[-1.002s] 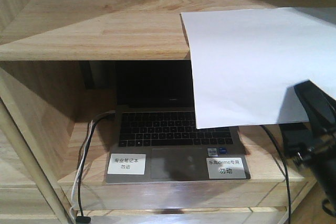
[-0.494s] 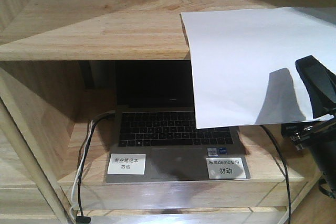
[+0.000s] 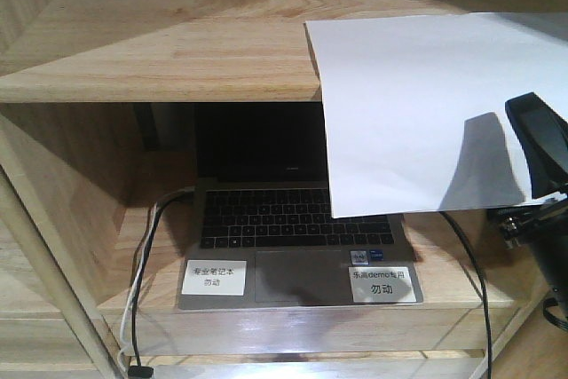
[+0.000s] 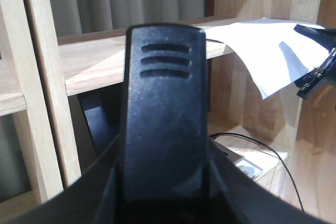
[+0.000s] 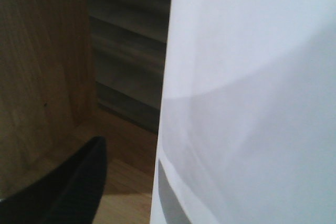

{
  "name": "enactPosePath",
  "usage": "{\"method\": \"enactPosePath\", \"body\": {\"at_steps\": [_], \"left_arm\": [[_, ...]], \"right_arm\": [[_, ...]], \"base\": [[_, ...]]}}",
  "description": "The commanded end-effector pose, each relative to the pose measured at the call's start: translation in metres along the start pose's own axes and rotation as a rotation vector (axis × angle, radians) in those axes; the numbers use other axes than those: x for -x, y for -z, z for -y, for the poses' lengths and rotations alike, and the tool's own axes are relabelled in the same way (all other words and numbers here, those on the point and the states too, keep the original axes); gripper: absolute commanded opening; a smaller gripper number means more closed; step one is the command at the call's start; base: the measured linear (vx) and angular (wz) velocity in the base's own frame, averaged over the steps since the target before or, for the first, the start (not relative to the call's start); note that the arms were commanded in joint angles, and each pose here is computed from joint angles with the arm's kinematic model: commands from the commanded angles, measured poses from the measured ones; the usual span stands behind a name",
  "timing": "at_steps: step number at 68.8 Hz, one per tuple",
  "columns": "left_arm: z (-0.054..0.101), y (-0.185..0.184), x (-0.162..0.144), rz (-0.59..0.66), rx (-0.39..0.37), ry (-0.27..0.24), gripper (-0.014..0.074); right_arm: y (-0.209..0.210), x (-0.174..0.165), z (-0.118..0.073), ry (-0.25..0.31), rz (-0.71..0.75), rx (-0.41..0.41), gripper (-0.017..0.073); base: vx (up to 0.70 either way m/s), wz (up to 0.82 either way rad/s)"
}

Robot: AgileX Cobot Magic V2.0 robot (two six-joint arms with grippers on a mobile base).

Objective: Grab stapler and paper to desk for stapling

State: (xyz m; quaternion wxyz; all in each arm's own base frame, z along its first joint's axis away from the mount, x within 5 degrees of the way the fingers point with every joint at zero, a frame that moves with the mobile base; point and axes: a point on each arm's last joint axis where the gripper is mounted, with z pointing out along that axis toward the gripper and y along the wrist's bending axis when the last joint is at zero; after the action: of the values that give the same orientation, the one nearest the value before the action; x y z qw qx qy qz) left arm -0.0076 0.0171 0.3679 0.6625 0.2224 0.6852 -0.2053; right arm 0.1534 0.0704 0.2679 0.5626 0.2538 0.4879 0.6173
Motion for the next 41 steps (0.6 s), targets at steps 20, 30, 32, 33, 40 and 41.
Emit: {"method": "enactPosePath", "body": {"at_steps": [20, 30, 32, 33, 40, 41], "left_arm": [[0.0006, 0.0009, 0.0171, 0.121, -0.009, 0.001, -0.0006], [0.0006, 0.0009, 0.0171, 0.121, -0.009, 0.001, -0.0006], [0.0006, 0.0009, 0.0171, 0.121, -0.009, 0.001, -0.0006], [0.0006, 0.0009, 0.0171, 0.121, -0.009, 0.001, -0.0006], [0.0006, 0.0009, 0.0171, 0.121, -0.009, 0.001, -0.0006], [0.0006, 0.0009, 0.0171, 0.121, -0.009, 0.001, -0.0006]], "right_arm": [[-0.0031, 0.0072, -0.0257, 0.012, 0.073, 0.225, 0.0099], [-0.0031, 0.0058, -0.0263, 0.018, 0.058, 0.232, -0.0015], [-0.0031, 0.0058, -0.0263, 0.018, 0.058, 0.232, -0.0013], [-0.0031, 0.0058, -0.0263, 0.018, 0.058, 0.232, -0.0012], [-0.0017, 0.007, -0.0293, 0.016, 0.063, 0.246, -0.001], [-0.0013, 0.0073, -0.0301, 0.016, 0.065, 0.249, -0.001]], "base": [[0.0, 0.0], [0.0, 0.0], [0.0, 0.0], [0.0, 0.0], [0.0, 0.0], [0.0, 0.0]]}}
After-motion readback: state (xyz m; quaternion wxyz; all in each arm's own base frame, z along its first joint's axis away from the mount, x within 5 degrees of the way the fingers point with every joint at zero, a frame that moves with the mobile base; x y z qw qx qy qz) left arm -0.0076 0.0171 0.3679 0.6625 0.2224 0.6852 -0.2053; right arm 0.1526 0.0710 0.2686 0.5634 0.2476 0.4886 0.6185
